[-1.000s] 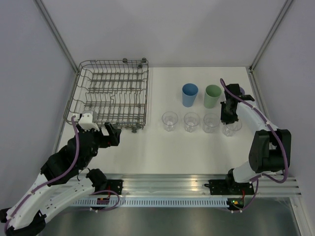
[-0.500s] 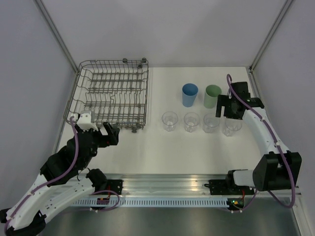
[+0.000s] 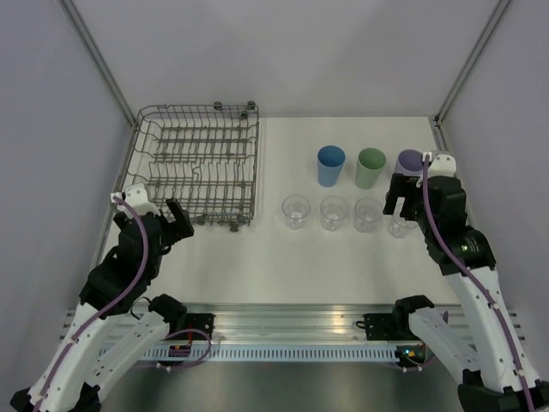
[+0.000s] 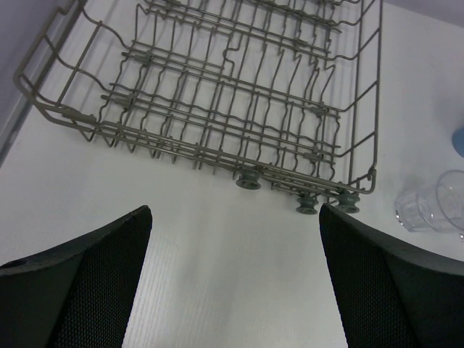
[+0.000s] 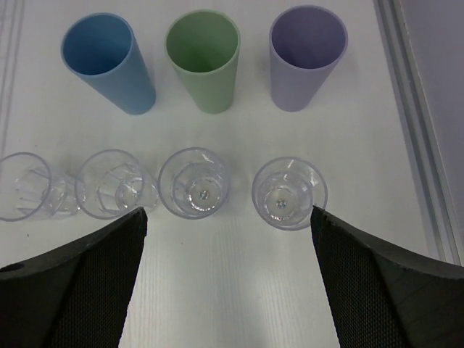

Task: Unload the cups from the dish rack

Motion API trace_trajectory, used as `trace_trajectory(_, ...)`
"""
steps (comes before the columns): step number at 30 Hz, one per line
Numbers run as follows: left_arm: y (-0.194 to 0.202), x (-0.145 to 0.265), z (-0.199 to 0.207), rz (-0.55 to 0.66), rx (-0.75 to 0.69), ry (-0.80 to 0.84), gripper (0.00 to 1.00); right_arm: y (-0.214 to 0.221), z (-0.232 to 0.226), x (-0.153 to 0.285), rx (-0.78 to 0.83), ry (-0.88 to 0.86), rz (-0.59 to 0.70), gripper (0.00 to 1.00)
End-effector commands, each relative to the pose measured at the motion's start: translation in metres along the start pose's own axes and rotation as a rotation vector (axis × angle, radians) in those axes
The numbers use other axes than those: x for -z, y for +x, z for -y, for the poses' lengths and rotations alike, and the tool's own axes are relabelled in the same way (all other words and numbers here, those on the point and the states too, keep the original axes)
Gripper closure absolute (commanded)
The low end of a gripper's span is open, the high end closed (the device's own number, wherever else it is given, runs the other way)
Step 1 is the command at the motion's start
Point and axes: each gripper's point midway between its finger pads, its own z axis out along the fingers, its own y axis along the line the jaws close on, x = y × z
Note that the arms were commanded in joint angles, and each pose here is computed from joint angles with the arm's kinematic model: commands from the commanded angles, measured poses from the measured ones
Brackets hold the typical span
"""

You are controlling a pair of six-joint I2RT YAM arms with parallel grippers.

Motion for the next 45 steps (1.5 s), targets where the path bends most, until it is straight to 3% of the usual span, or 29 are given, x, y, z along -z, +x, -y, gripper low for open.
trace_trajectory(1, -0.004, -0.010, 0.003, 0.004, -0.029, 0.016, 0.00, -0.017, 0.006, 0.024, -0.011, 0.017, 0.130, 0.02)
trace_trajectory(8, -0.009, -0.002, 0.000, -0.017, -0.119, 0.033, 0.00, -0.030, 0.007, 0.075, 0.015, -0.055, 0.209, 0.02)
trace_trajectory(19, -0.038, 0.045, -0.019, -0.040, -0.169, 0.023, 0.00, -0.035, 0.017, 0.123, 0.033, -0.082, 0.289, 0.02)
trace_trajectory(33, -0.054, 0.106, -0.046, 0.060, -0.116, 0.087, 0.00, -0.024, 0.032, 0.141, 0.050, -0.051, 0.314, 0.02)
trace_trajectory(45, -0.044, 0.111, -0.045, 0.094, -0.079, 0.142, 0.00, -0.022, 0.029, 0.141, 0.064, -0.071, 0.332, 0.02)
